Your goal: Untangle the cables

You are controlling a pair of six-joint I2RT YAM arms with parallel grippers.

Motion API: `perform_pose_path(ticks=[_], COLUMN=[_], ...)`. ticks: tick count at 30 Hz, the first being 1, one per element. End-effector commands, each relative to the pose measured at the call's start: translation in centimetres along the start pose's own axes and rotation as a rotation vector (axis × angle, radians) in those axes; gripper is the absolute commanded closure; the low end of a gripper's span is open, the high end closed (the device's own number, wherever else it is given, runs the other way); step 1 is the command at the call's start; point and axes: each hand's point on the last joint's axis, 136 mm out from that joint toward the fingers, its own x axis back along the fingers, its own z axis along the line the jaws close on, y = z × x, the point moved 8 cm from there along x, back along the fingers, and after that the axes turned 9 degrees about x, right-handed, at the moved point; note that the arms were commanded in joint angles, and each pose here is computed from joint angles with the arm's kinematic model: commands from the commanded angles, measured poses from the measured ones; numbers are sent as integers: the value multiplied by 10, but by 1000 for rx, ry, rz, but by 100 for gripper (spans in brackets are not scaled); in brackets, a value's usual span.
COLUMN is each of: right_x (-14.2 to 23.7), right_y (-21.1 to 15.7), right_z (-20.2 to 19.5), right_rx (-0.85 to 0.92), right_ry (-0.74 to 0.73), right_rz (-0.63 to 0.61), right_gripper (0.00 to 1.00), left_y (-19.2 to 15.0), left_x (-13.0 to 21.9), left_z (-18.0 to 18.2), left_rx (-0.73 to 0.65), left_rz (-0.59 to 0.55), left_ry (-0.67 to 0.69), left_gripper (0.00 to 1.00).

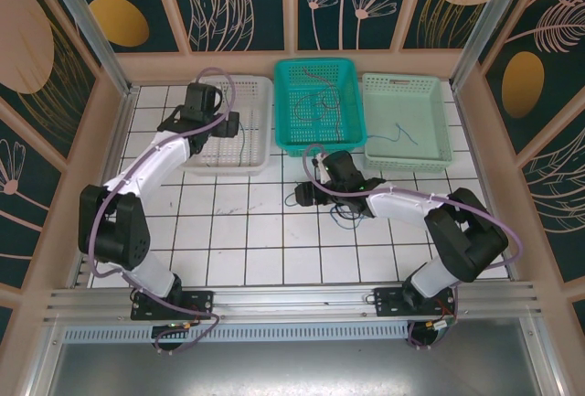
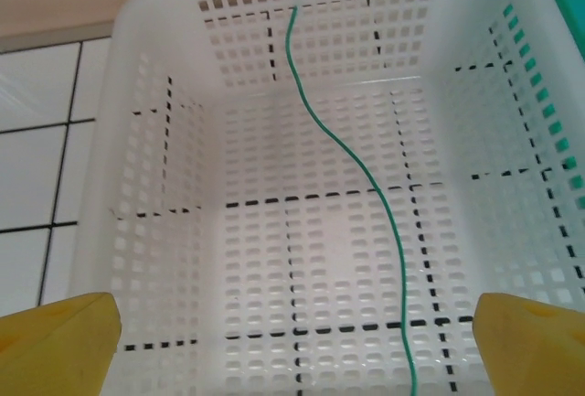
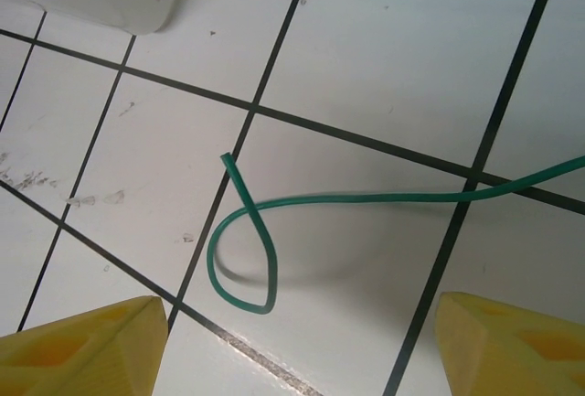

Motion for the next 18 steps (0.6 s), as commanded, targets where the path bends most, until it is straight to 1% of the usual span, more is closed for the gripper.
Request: perform_pose_path(ticks=[1,3,6,8,11,12,13,15,16,17,18], right_x=[-8,-16,-27,-29,-29,-29,-29,-24,-20,-15,-9], right_y=[12,12,12,16,21,22,23,25,26,28,30], right_z=[8,6,7,8,12,13,13,13,14,16,18], right_rx=[-1,-1,4,6,14,22,28,41,46,53,60], right_ry=[22,15,31,36,58,62,56,46,46,51,57], right_rz=[-20,-2,17,-2,-30,-28,-21,-10,-12,-21,-31], right_gripper=[24,27,36,43,60,67,78,93,98,100,100], left_y=[17,15,11,7,1,-1,-2,-3,-3,-4,-4], left_x=[21,27,33,35,36,35,35,38,39,40,41], left_z=[-6,-6,-5,-3,-1,0,1,2,2,2,2], left_rx=[80,97,114,121,129,131,131,136,137,137,136], left_rz=[-137,-152,-167,-175,-178,-177,-179,-188,-195,-197,-203], left_ry=[-109,-135,-150,-151,-151,-146,-144,-144,-150,-153,-160], left_gripper=[2,2,2,1,2,2,1,1,1,2,2])
